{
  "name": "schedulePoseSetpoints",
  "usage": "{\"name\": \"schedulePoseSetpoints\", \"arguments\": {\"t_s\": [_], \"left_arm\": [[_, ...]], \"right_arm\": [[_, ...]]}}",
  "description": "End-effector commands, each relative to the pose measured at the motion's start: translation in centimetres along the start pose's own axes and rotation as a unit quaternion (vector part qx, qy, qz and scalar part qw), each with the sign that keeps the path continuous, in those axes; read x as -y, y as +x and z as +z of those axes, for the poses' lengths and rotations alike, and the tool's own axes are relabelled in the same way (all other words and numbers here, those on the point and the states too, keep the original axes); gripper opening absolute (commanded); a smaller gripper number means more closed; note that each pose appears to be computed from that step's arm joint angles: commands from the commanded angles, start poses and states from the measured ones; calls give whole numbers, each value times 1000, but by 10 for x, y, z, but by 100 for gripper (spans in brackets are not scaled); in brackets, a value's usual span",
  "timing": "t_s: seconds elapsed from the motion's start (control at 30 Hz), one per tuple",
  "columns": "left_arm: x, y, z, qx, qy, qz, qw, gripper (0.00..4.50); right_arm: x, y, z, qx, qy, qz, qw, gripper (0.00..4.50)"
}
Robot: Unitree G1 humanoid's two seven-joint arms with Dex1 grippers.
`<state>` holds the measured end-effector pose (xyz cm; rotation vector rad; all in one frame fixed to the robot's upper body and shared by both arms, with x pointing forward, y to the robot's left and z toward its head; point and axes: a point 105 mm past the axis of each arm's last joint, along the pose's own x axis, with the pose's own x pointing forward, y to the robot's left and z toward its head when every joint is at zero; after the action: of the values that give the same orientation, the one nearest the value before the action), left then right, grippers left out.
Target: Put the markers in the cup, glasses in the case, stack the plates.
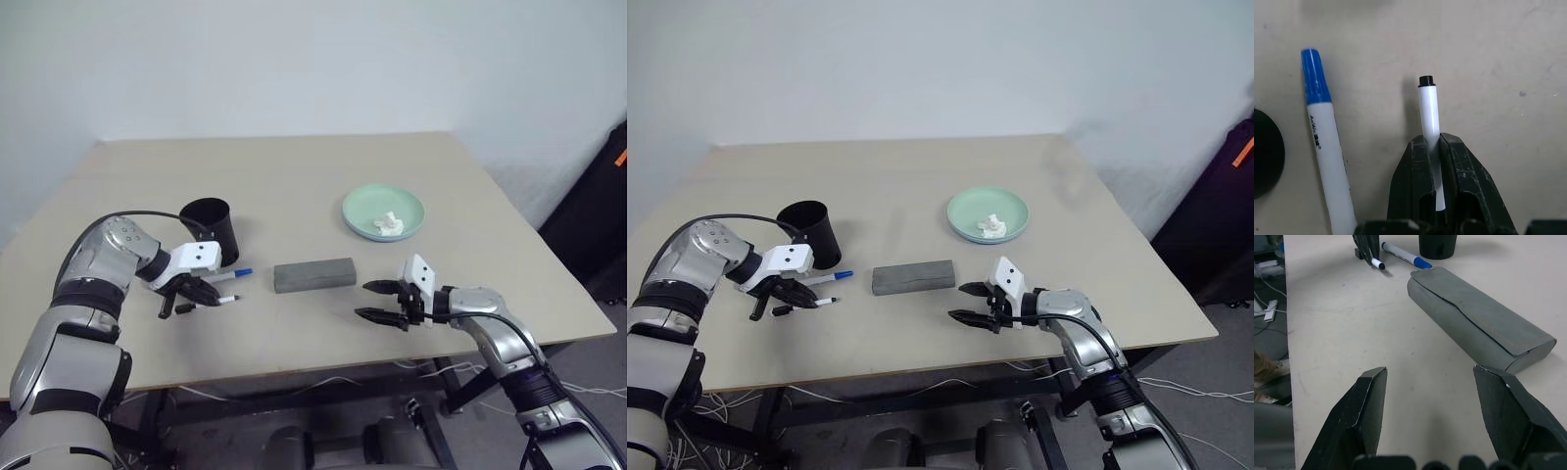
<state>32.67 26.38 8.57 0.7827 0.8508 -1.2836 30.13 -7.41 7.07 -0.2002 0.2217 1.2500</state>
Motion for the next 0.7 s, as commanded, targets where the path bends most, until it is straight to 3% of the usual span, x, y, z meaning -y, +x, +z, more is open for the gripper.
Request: {"name": "schedulePoseSetpoints", "arguments": {"t_s": [0.03,0.17,0.37,0.53,0.7], "left_arm": [[-3,-20,28,79,12,26,996,3],[-7,-42,78,229,10,54,972,3],[-26,-73,128,384,-17,146,912,3],[-46,-89,136,445,-45,269,853,3],[-60,-98,124,447,-56,382,807,3]], "right_arm": [[5,0,17,18,-26,2,1000,306],[6,2,19,17,-29,8,999,306],[10,5,23,17,-40,5,999,306],[17,7,34,29,-48,-6,998,306],[19,7,43,40,-54,-7,998,306]]}}
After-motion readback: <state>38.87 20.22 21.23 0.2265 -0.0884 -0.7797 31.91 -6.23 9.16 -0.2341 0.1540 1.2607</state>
